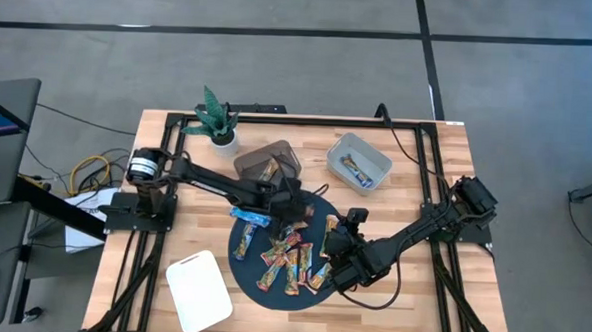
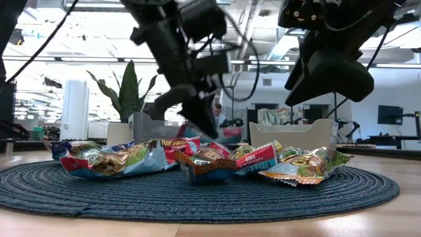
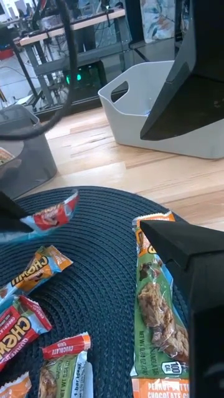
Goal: Pick and place Granola Bars by type
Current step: Put the red granola bar into the white bin
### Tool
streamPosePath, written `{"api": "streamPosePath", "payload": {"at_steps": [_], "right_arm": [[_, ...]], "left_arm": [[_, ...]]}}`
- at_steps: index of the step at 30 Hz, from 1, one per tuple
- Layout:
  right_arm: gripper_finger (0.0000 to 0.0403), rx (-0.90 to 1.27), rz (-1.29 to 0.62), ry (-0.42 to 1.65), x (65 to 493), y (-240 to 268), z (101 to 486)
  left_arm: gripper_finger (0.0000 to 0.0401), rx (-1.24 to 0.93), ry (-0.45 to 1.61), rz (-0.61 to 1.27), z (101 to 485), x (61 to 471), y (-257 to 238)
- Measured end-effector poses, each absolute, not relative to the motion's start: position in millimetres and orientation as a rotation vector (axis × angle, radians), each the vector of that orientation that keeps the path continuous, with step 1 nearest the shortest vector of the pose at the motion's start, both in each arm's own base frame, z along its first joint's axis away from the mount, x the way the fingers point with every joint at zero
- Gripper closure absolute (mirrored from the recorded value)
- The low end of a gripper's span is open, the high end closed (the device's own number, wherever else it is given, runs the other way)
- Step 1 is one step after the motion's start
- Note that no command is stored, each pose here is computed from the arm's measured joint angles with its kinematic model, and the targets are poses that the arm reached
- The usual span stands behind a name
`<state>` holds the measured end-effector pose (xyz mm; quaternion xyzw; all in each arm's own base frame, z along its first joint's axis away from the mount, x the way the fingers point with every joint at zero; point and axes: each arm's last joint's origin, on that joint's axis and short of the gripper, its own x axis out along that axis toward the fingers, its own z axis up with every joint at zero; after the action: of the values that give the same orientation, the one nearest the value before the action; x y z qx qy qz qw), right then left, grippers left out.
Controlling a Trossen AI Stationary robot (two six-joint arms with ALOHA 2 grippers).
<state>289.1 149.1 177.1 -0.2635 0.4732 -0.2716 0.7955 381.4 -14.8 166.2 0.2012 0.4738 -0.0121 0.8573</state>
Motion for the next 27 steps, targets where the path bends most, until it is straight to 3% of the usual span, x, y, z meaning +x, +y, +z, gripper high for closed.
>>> {"api": "streamPosePath", "payload": {"at_steps": [7,16,27], "right_arm": [[0.0188,-0.571,-0.584,1.021,288.2,148.6,175.7],[0.0188,-0.608,-0.604,1.063,284.0,137.8,165.9],[0.0188,-0.642,-0.571,1.067,303.6,120.3,165.9]], "left_arm": [[0.0399,0.497,1.039,-0.049,216.8,377.5,-50.7],[0.0401,0.399,1.156,-0.026,263.6,306.6,-123.6],[0.0401,0.235,1.221,0.057,260.2,227.1,-202.1]]}}
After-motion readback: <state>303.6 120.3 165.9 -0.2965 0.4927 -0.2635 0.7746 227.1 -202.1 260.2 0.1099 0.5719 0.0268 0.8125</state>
